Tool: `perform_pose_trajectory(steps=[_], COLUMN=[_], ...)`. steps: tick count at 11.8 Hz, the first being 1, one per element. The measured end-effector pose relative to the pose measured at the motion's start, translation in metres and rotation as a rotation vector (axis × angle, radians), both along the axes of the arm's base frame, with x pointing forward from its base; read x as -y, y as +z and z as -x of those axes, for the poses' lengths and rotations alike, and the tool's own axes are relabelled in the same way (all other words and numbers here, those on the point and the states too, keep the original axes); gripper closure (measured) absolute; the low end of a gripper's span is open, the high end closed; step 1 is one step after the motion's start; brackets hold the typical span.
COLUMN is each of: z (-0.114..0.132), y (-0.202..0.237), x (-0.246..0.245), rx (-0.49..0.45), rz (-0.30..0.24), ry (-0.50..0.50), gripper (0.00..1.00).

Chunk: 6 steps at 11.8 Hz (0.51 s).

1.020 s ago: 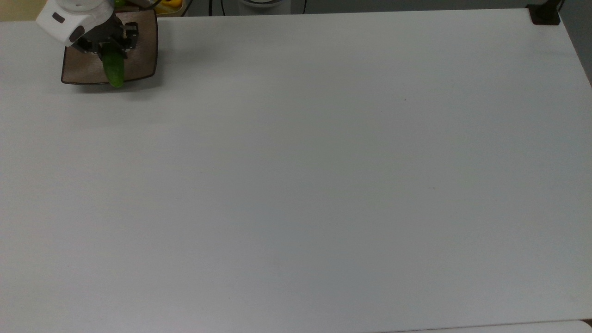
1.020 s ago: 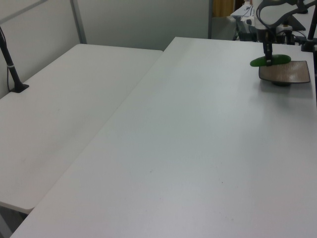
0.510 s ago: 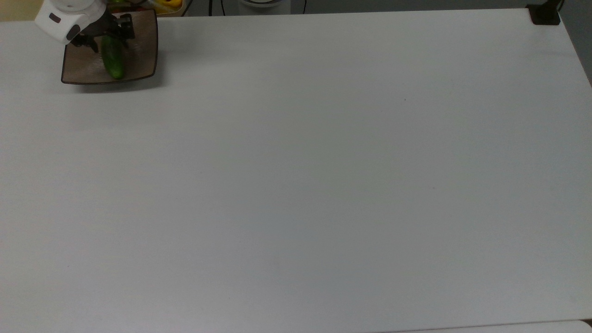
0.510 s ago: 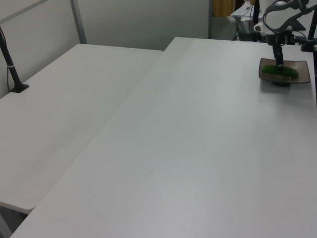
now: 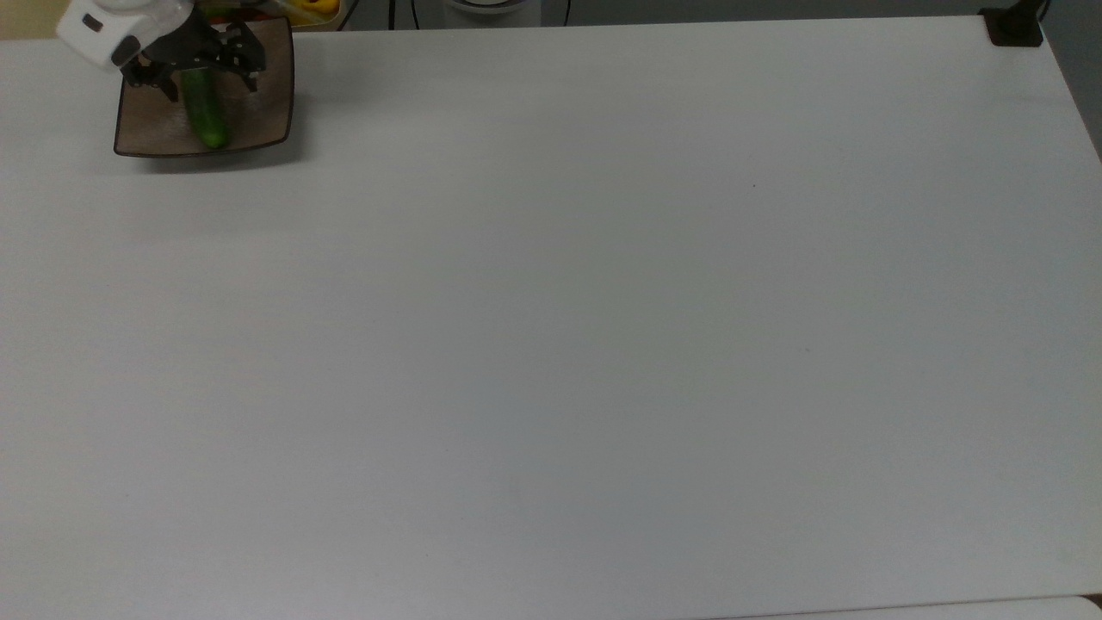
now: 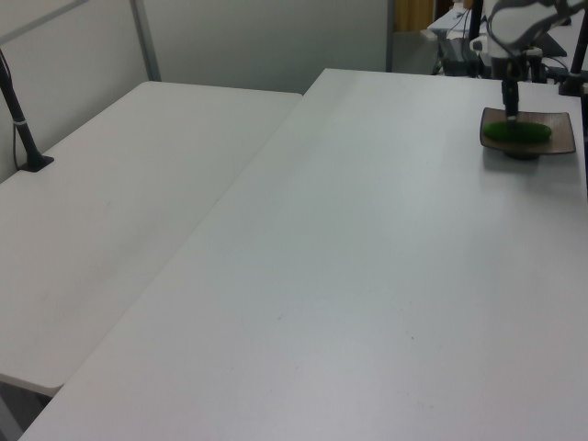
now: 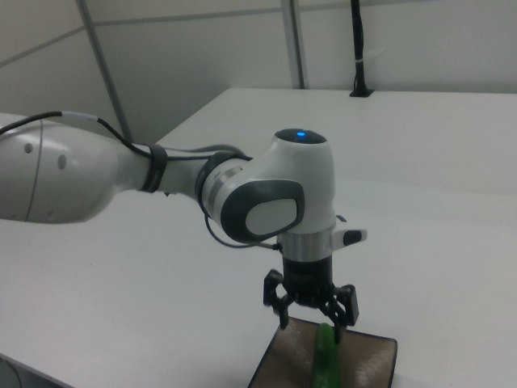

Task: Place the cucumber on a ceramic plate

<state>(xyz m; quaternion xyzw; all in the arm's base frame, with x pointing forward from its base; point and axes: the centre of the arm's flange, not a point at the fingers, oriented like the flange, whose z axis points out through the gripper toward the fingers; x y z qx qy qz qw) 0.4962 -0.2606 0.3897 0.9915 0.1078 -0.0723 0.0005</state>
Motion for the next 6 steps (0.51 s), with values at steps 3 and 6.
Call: perform_pose_trajectory(steps=[3, 6], z=[0.003, -0.006], y=[0.044, 0.108], x=[0.011, -0.017], rx=[0.178, 0.212], rz=[-0.143, -0.245], ry=[-0.167, -0.307], gripper=[0.0, 0.0])
